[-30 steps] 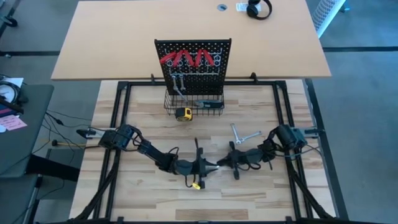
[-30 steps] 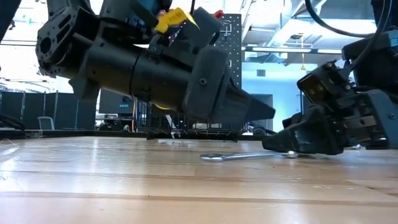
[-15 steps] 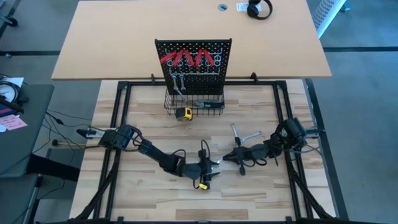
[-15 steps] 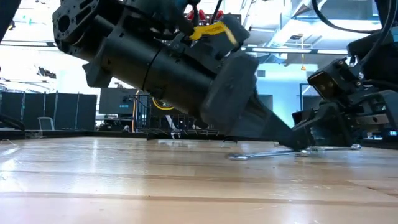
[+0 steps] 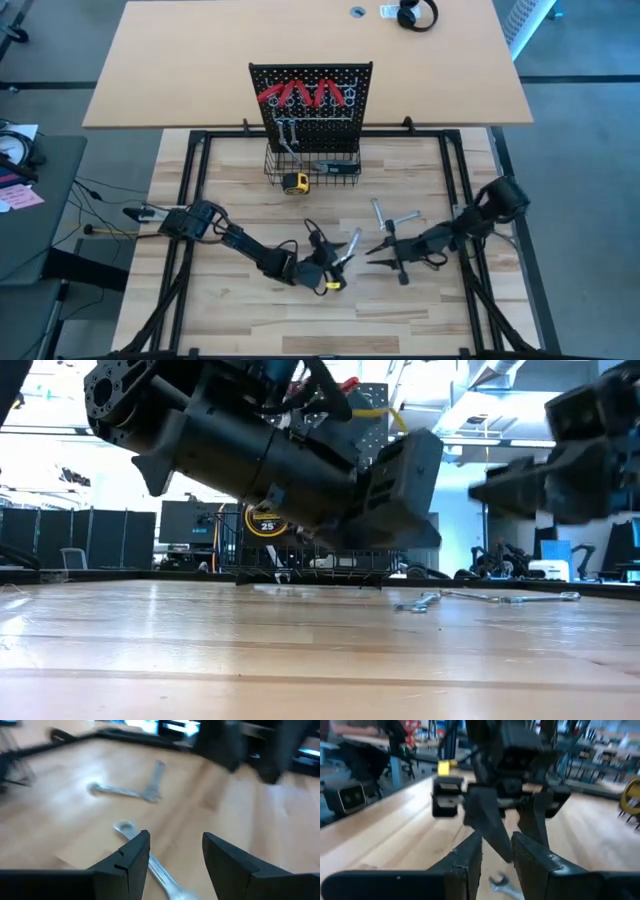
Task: Hang tools onto peg board
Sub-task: Hang the wrench into the pegboard
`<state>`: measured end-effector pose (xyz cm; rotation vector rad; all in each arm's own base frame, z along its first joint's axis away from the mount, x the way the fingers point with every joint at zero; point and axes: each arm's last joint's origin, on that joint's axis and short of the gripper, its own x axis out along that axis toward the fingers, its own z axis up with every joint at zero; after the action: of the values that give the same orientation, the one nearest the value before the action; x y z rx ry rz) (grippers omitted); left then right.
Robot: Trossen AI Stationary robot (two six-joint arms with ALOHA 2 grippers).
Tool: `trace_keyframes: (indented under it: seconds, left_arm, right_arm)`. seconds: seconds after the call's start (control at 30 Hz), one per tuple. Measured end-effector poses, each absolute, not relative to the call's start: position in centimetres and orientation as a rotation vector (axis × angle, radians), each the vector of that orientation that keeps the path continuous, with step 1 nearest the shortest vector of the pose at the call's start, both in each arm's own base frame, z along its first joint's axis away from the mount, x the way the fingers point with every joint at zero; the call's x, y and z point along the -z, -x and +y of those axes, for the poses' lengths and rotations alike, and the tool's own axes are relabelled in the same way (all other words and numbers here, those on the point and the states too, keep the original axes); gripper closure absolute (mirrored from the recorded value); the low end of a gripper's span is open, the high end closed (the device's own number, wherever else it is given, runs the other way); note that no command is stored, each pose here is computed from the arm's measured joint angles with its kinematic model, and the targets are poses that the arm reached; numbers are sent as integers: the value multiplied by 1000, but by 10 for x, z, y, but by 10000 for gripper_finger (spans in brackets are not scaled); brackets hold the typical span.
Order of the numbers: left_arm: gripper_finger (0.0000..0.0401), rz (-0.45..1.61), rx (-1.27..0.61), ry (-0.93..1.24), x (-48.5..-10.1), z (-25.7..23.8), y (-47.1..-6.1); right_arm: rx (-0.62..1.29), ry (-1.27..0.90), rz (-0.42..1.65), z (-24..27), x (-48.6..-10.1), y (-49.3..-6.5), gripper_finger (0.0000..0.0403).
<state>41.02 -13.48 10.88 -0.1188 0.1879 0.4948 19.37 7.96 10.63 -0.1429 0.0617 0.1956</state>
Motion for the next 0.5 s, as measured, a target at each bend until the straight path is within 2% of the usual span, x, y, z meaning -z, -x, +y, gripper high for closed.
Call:
trace_keyframes:
  seconds: [0.27,0.5]
  left_arm:
    - [230,170,-640,291,-103,-99,-417]
    - [230,175,-638,272,-107,-104,-422]
  right_arm:
    - [-185,151,-54,70,-129,-170,283]
    - [-185,147,-57,68,-132,-167,283]
